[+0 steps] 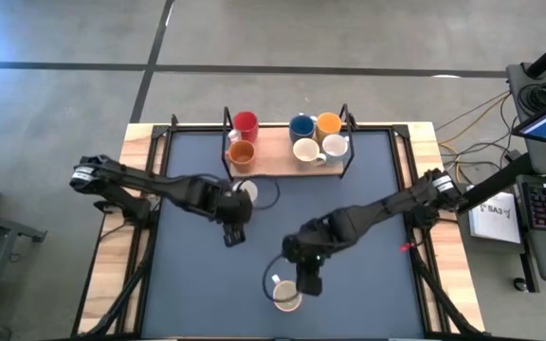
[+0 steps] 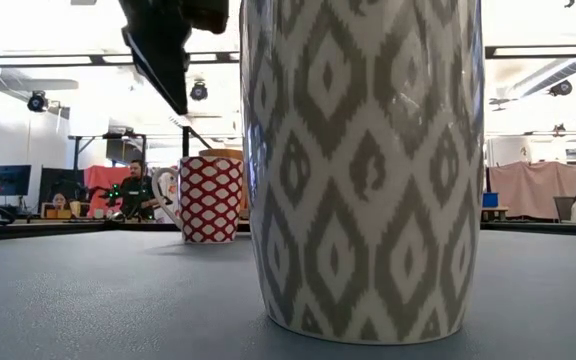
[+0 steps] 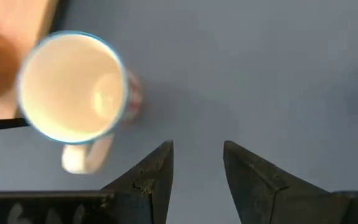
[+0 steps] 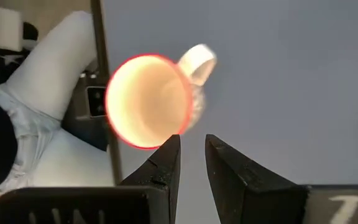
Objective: Place coffee mugs
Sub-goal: Move the gray cup to the center of the table
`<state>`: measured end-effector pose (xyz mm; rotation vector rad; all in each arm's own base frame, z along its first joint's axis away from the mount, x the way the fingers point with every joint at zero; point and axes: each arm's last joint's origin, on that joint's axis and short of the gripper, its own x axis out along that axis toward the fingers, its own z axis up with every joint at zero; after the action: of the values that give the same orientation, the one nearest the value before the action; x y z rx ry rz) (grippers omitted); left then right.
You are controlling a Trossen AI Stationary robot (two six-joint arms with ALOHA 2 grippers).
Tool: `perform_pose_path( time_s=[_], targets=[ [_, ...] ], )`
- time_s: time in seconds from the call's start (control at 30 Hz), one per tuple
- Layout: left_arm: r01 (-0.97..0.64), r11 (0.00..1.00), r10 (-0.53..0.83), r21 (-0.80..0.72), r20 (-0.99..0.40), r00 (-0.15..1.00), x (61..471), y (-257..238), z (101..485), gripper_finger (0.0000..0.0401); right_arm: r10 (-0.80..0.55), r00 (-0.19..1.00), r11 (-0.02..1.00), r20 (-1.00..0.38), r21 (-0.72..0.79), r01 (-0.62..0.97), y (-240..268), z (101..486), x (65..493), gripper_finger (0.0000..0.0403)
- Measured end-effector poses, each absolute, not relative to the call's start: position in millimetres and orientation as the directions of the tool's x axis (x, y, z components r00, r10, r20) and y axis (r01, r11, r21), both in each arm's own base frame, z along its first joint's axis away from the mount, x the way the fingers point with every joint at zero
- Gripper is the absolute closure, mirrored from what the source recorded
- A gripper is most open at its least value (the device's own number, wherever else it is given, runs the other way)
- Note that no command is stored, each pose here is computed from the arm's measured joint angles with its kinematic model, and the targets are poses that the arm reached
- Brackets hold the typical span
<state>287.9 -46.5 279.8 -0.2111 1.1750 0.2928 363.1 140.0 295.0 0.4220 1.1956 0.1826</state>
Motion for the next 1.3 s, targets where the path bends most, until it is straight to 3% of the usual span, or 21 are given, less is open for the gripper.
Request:
perform_pose_path(
  time_s=[0.2, 0.7, 1.3],
  targets=[
    [-0.307, 0.952, 0.125, 0.006, -0.920, 0.371, 283, -71, 280, 0.0277, 0.387, 0.371, 0.900, -0.844, 0.433, 0.046, 161, 284, 358, 0.0336],
    [-0.301, 0.953, 0.132, 0.033, -0.940, 0.316, 273, -83, 278, 0.0277, 0.368, 0.441, 0.877, -0.818, 0.463, 0.127, 168, 263, 361, 0.0278],
    [-0.299, 0.953, 0.144, 0.057, -0.949, 0.280, 269, -82, 277, 0.0277, 0.358, 0.446, 0.870, -0.820, 0.467, 0.161, 167, 231, 358, 0.0280]
  ],
)
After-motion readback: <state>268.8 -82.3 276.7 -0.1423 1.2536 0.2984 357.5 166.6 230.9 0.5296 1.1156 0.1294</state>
